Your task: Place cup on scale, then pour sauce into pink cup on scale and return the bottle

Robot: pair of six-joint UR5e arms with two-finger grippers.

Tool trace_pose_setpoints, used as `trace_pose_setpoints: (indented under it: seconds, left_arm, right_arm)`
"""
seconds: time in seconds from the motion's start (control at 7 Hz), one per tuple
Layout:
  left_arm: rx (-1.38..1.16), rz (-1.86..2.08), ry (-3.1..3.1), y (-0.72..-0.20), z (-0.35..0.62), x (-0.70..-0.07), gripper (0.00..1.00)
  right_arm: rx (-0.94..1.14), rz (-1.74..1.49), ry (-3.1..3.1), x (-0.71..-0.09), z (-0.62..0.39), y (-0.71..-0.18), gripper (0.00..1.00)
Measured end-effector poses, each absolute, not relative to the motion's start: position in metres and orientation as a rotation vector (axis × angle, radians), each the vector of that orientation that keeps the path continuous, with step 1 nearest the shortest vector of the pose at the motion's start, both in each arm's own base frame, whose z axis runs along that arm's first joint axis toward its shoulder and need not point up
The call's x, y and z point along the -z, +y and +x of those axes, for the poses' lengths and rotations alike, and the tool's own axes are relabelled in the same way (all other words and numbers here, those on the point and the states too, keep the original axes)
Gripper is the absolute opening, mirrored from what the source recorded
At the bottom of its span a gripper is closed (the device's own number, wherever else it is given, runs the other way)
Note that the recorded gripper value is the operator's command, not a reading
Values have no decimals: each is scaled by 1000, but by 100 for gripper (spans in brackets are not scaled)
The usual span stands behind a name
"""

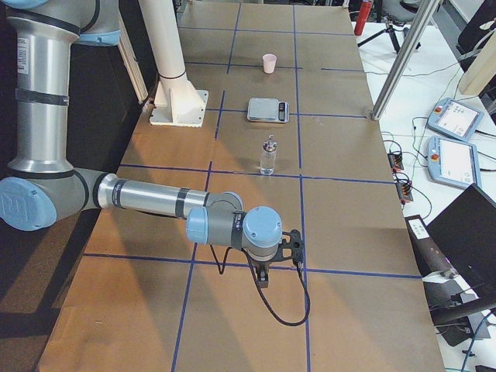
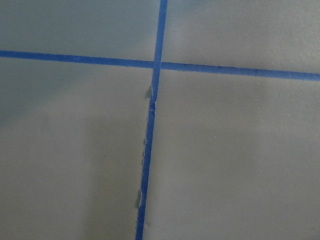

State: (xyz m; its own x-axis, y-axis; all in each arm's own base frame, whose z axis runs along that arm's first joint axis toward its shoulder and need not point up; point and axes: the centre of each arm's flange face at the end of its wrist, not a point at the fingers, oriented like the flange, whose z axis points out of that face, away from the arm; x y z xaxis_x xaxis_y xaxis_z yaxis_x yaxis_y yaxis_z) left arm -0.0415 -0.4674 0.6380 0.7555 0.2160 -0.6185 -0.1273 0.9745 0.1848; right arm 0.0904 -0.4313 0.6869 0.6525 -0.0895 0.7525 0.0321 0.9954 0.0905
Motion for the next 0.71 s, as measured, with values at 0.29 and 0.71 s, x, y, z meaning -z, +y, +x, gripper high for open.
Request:
trace_pose_setpoints:
  seconds: [0.29, 0.71]
  left_arm:
    - [-198, 174, 688, -472, -41, -617, 100]
    - [-311, 395, 716, -527, -15, -508, 100]
  right_arm:
    - [71, 82, -857, -681, 91, -436, 100]
    - [83, 118, -855, -661, 91, -453, 100]
